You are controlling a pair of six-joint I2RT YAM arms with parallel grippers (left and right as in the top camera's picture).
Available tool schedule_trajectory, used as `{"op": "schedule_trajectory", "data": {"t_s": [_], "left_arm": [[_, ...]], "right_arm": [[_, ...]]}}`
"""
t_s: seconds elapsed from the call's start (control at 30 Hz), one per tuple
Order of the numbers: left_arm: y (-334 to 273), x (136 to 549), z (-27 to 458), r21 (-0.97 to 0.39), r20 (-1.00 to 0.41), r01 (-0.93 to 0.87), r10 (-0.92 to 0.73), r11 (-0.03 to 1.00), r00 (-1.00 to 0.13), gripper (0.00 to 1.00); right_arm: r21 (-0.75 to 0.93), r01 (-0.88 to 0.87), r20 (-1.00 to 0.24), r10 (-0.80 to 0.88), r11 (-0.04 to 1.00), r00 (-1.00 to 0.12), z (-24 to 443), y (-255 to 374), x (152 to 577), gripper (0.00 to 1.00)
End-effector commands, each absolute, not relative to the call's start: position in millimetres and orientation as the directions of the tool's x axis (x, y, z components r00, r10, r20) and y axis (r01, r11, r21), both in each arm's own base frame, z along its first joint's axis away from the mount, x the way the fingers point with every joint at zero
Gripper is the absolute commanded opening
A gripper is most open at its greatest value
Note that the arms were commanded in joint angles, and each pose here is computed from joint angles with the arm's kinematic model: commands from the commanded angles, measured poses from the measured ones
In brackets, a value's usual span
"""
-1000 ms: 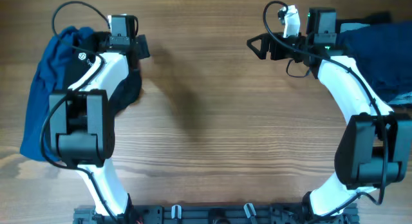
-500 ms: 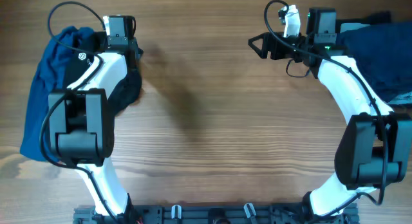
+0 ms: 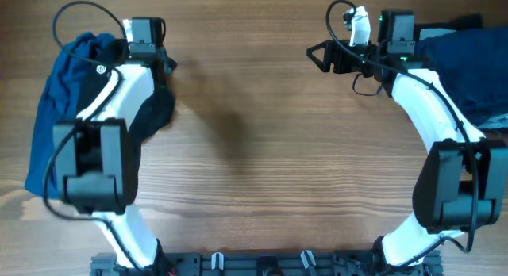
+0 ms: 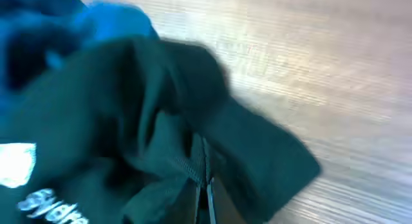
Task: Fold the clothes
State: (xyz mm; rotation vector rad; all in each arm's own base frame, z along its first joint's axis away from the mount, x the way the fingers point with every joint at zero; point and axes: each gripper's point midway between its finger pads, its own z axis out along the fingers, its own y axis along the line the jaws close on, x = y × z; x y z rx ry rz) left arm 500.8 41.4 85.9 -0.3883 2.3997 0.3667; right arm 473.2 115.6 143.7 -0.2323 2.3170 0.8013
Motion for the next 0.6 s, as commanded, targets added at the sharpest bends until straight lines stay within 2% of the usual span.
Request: {"op": "schedule_trajectory", "data": {"t_s": [0.0,0.13,0.27,0.4,0.57], "left_arm": [[14,508,214,0.026,-0.831,-0.371,-0.186,0.928,-0.524,0.04],[-26,485,314,-0.102,-0.923,-0.285,-0.197,0.953,-0.329,0.04],[-51,458,378,-0.176,-0.957,-0.201,-0.215,0.964,-0.193,0.04],[-64,438,410,-0.211,-0.964,-0.147,-0.230,0.966,-0.129,0.04],[-75,430,419,-0.222,-0.966,-0.114,-0.235,0.968,-0.113,0.04]], "right_arm": [[0.492,-0.367,-0.658,0.062,0.789,-0.750,158,118,477,0.81],[0.510,-0.392,-0.667,0.064,0.765,-0.742,169,122,473,0.81],[0.531,-0.389,-0.662,0.082,0.753,-0.745,178,123,469,0.81],[0.551,-0.399,-0.657,0.086,0.733,-0.749,185,123,463,0.81],[0.586,-0.404,-0.636,0.090,0.702,-0.766,197,122,448,0.81]]}}
